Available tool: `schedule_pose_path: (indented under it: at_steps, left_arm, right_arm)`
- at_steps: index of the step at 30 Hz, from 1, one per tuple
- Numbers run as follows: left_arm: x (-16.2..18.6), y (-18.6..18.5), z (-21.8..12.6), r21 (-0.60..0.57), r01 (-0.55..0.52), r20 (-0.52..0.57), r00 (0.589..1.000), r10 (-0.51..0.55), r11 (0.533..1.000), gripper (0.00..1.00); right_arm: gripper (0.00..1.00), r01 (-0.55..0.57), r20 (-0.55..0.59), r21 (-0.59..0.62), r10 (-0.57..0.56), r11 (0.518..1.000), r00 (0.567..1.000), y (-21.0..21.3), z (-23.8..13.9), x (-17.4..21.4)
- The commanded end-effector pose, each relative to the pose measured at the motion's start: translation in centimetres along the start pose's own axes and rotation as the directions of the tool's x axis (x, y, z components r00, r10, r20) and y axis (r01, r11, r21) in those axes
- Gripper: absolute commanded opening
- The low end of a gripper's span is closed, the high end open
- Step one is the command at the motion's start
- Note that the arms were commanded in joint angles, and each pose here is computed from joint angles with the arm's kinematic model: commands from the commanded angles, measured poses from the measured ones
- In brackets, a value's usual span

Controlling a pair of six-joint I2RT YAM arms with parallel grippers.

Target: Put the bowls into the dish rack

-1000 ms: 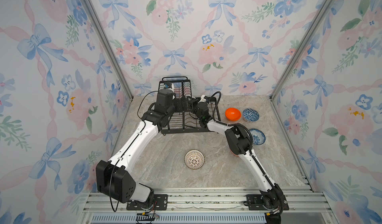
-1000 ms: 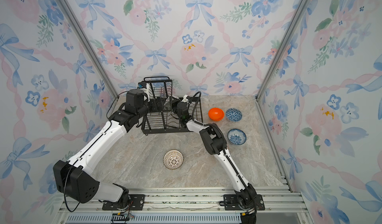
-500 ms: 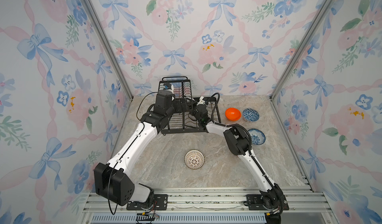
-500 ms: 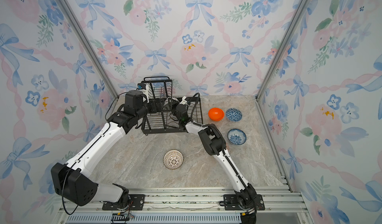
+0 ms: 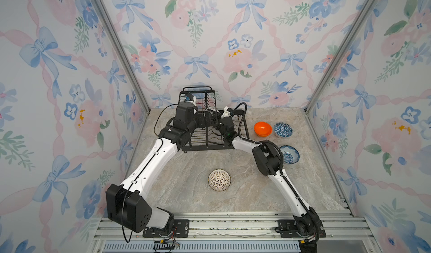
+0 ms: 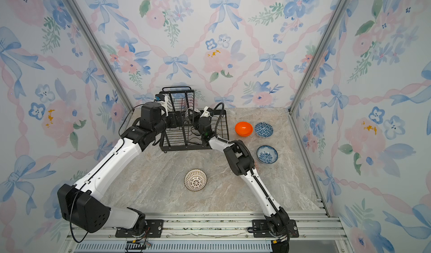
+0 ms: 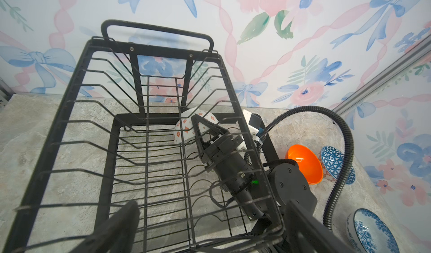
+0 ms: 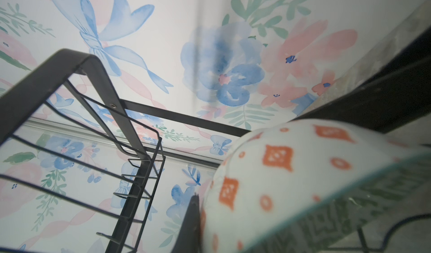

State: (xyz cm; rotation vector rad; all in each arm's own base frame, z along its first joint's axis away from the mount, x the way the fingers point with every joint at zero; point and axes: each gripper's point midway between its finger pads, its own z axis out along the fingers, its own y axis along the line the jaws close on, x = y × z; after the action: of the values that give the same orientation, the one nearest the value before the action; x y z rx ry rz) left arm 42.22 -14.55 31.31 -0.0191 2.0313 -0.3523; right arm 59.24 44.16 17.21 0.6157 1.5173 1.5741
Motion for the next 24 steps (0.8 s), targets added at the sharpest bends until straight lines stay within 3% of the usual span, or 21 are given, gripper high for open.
schedule_pose_path:
  at_steps: [1,24]
  left_arm:
    - [0.7,0.5,-0.3,-0.004,-0.015,-0.022,1.000,0.015,1.000,0.98]
    - [1.2,0.6,-0.1,-0.010,-0.020,-0.031,0.999,0.019,1.000,0.98]
  right_arm:
    - [0.00,0.036,0.027,-0.083,-0.034,0.996,0.999,2.1,0.3,-0.9]
    - [0.00,0.029,0.053,-0.023,-0.028,0.999,0.998,-0.8,-0.6,-1.1]
